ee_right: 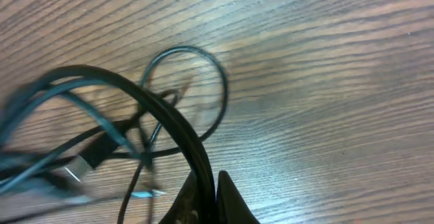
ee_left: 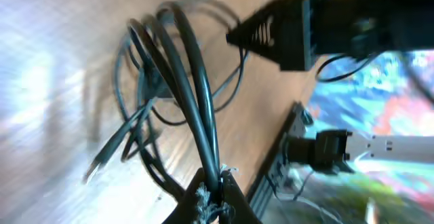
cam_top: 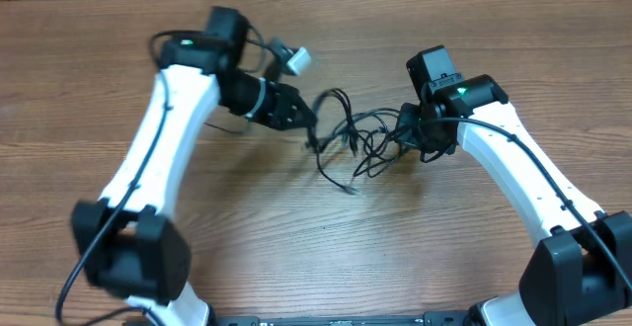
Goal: Untangle cables
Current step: 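Pull the left gripper's cable strand outward to the left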
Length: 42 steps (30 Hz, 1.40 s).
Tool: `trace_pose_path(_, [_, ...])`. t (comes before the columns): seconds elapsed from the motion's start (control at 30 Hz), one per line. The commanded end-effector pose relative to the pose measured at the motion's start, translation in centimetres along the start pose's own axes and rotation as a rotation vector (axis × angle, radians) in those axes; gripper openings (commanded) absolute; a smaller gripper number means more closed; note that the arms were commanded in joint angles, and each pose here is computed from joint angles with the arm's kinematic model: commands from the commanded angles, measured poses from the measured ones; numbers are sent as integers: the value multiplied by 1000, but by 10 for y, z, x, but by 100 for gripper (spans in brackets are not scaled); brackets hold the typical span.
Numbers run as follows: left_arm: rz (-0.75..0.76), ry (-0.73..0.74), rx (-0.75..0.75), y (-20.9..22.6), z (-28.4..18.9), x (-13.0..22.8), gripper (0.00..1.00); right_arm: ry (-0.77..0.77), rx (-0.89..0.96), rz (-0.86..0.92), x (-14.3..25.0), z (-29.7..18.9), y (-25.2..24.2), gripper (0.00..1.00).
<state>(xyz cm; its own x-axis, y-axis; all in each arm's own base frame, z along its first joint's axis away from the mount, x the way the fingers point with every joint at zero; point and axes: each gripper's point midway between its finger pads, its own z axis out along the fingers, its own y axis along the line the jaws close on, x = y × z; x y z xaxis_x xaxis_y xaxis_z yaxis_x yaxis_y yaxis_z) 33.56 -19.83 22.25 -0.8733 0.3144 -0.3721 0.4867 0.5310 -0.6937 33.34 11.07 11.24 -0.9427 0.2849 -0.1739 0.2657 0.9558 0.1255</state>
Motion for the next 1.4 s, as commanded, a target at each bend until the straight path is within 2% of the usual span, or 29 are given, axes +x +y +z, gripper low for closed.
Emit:
trace_pose_path(0.0, [105,-187,-53,-24,-67,-13,4,4,49,22,0,6,-7,4])
trace_pose_path(0.1, [97,-293,-118,-19,-108,-12,4,35,69,22,4,14,-10,4])
trace_pose_path(0.2, [23,-388,-175,-6,-146,-8,4,44,75,21,6,15,-11,4])
trace_pose_path(0.4, [1,-393,-183,-2,-151,-4,4,44,75,21,6,15,-11,4])
trace_pose_path(0.53, [-47,-354,-286,16,-152,5,4,43,76,21,6,15,-12,4])
trace_pose_path(0.6, [-145,-320,-422,40,-157,17,4,39,82,21,5,15,-13,4])
trace_pose_path(0.67, [-428,-315,-738,88,-185,43,4,40,82,21,5,15,-13,4])
trace_pose_path(0.7, [-517,-328,-825,98,-195,51,4,41,83,21,6,15,-13,4])
trace_pose_path(0.77, [-590,-345,-887,105,-203,58,4,43,84,21,6,15,-13,4])
trace_pose_path(0.83, [-582,-350,-856,102,-200,54,5,43,84,21,6,15,-13,4])
trace_pose_path(0.87, [-571,-354,-812,98,-194,50,19,43,83,21,6,15,-13,4])
trace_pose_path(0.93, [-541,-346,-759,91,-186,46,39,43,83,21,6,15,-13,4])
trace_pose_path(1.0, [-465,-306,-694,82,-170,38,48,43,83,21,6,15,-13,4])
trace_pose_path(1.13, [-396,-213,-653,78,-137,34,49,42,83,21,6,15,-13,4])
trace_pose_path(1.37, [-270,38,-501,68,-21,22,46,42,84,21,6,15,-13,4])
